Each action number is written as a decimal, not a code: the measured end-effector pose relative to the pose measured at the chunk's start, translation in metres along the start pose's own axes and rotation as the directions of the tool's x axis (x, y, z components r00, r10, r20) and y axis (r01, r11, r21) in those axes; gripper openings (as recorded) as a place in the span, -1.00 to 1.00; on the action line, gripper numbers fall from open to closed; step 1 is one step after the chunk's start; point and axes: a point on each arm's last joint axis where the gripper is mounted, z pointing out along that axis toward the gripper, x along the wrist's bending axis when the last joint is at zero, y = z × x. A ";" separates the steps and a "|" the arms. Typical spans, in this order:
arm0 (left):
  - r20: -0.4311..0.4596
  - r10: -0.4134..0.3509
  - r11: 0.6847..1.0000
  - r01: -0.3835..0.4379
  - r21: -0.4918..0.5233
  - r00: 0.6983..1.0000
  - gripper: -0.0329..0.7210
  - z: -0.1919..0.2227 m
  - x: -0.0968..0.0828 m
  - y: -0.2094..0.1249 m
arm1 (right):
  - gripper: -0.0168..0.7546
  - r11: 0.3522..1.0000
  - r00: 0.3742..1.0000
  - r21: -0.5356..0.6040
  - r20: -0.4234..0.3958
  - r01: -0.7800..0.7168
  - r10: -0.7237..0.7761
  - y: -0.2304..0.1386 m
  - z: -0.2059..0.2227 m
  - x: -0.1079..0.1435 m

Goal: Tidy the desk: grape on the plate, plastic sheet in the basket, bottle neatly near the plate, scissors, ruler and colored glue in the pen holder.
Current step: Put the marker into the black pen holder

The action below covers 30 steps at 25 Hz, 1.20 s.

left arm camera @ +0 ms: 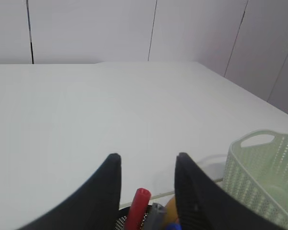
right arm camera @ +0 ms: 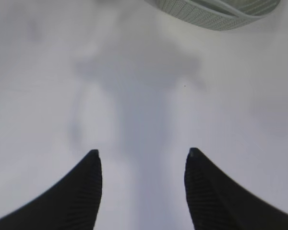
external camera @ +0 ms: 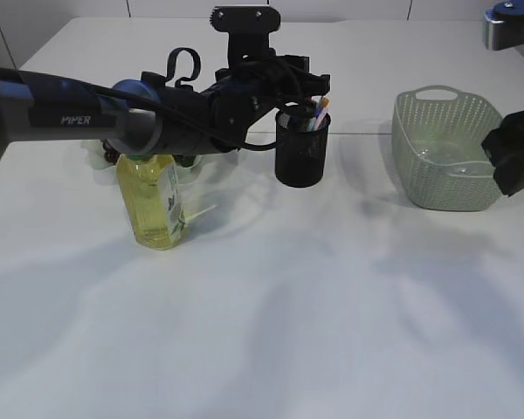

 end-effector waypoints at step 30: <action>0.179 0.170 0.668 -0.247 0.702 0.969 0.01 -0.112 -0.002 0.113 | 0.18 0.999 0.999 0.009 -0.003 0.038 -0.038 -0.001 0.000 0.000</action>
